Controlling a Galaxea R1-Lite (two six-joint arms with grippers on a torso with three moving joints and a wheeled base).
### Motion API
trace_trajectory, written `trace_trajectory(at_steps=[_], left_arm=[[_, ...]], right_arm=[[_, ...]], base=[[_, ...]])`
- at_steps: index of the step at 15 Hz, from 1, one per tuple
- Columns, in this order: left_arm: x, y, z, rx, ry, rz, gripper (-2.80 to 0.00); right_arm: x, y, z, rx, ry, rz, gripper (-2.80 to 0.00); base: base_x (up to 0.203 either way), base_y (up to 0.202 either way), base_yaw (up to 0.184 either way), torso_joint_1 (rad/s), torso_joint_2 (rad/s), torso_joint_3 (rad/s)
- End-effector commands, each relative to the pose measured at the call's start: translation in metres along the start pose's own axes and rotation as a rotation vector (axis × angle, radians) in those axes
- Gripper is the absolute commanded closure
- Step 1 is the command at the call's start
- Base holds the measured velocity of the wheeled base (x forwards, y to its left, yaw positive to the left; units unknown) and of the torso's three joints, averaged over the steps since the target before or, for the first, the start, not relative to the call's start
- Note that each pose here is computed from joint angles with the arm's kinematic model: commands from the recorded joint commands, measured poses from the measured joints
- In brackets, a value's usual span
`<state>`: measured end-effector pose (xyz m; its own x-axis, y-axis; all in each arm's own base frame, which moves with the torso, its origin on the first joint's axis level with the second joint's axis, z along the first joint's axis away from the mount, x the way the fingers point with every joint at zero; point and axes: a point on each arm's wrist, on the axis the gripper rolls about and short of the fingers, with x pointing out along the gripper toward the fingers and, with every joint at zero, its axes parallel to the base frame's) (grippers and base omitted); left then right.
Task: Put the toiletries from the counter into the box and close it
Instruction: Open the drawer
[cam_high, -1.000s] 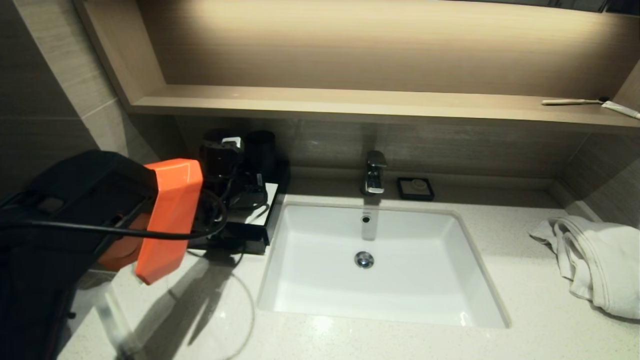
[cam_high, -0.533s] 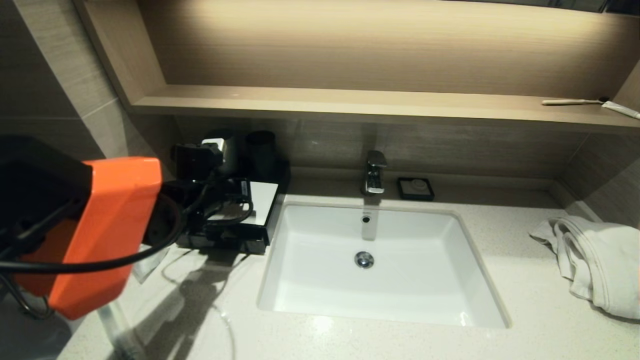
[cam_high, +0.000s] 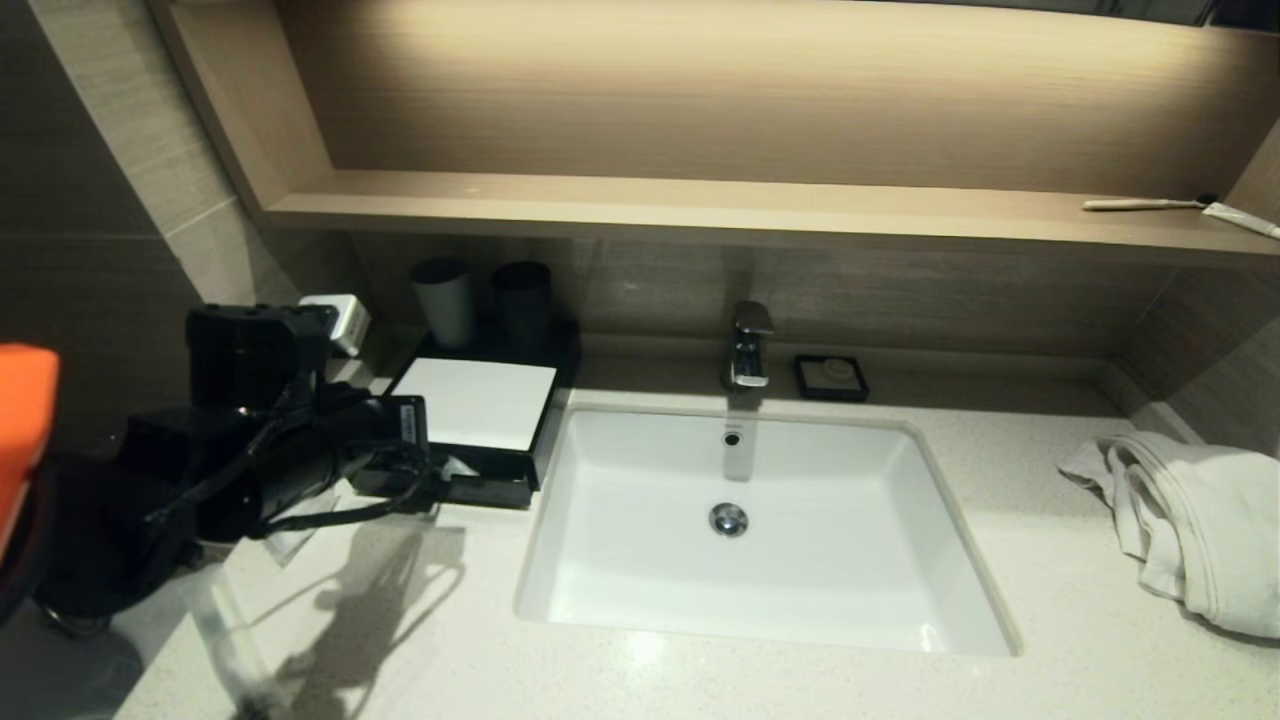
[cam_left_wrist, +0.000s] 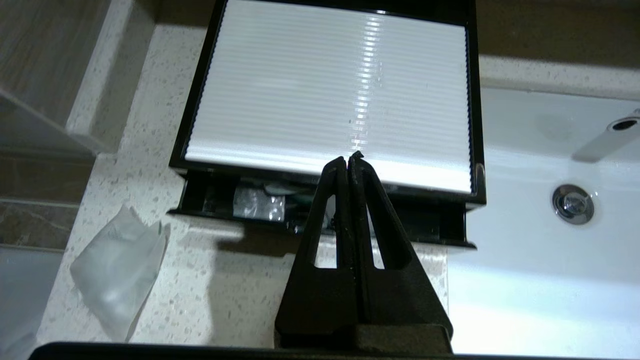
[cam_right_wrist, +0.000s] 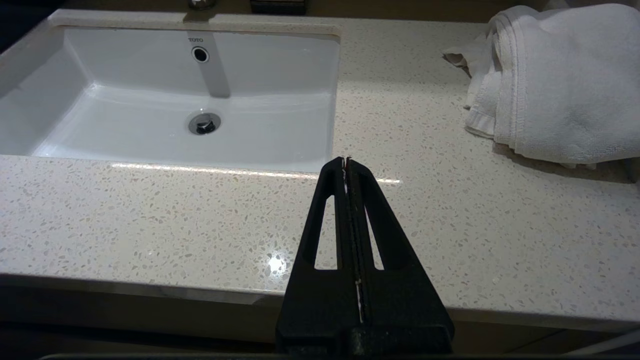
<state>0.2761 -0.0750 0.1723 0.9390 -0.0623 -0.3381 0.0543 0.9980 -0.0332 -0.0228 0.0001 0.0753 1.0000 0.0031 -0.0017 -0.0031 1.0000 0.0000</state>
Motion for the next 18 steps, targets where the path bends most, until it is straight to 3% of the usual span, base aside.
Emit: trace_trajectory(at_steps=[1, 8, 18], left_arm=[[-0.02, 0.005, -0.004, -0.006, -0.009, -0.003, 0.0], [-0.019, 0.008, -0.036, -0.019, 0.072, 0.004, 0.0], [0.008, 0.004, -0.054, -0.023, 0.066, 0.009, 0.0]], right_arm=[[0.0, 0.0, 0.0, 0.0, 0.0, 0.0, 0.0], [0.0, 0.0, 0.0, 0.0, 0.0, 0.0, 0.0], [0.0, 0.0, 0.0, 0.0, 0.0, 0.0, 0.0]], base=[[0.0, 0.0, 0.0, 0.0, 0.0, 0.0], [0.0, 0.0, 0.0, 0.0, 0.0, 0.0], [0.0, 0.0, 0.0, 0.0, 0.0, 0.0]])
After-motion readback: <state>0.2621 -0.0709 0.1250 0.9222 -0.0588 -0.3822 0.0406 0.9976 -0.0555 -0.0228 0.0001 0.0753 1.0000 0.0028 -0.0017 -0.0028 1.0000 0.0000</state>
